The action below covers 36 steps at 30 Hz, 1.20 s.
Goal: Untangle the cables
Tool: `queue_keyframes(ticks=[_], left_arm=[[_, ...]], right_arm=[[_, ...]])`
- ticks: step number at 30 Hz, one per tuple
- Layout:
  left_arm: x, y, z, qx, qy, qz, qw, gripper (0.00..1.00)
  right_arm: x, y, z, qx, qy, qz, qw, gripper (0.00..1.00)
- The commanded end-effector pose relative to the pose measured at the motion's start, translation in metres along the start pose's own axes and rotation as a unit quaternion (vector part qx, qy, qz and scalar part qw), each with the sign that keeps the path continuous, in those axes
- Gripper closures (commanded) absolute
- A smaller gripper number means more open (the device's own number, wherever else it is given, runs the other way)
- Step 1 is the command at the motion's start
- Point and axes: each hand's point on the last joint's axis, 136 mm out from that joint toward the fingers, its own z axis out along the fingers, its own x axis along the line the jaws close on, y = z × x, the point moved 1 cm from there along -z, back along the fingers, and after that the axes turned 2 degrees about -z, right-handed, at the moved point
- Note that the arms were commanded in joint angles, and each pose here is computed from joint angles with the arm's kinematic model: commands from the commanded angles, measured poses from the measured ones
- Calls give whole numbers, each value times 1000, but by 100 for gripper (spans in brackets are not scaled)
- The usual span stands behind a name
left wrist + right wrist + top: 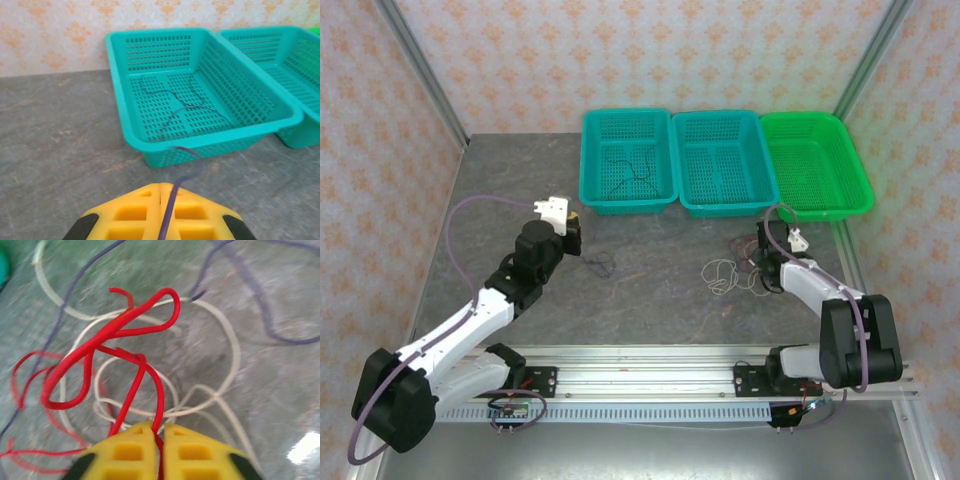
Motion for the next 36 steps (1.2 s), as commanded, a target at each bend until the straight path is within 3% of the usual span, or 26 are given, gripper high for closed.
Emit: queue_keyframes(ticks=[1,2,6,11,17,24,30,36], left_arm=[[-18,19,-13,-18,-58,-35,998,100],[-23,29,-18,-26,-70,-36,997,100],[-37,72,-34,-55,-106,-36,992,100],[-51,143,-45,-93,-123,-45,987,100],[-68,247,-52,-169,-130,-32,977,100],[-93,347,-38,-252,-135,14,958,100],[-102,355,33,-227,-113,27,967,100],[-88,299,137,-131,-72,11,989,100]], right_arm=[[36,2,-15,11,103,-18,994,61],[41,5,-20,7,117,-16,993,49],[57,24,-48,-27,162,-15,986,31],[76,51,-93,-82,228,-11,970,22],[84,62,-123,-115,278,-9,954,3],[85,52,-119,-98,300,8,949,1],[85,48,-124,-95,312,7,945,1],[79,45,-126,-94,307,1,947,1]])
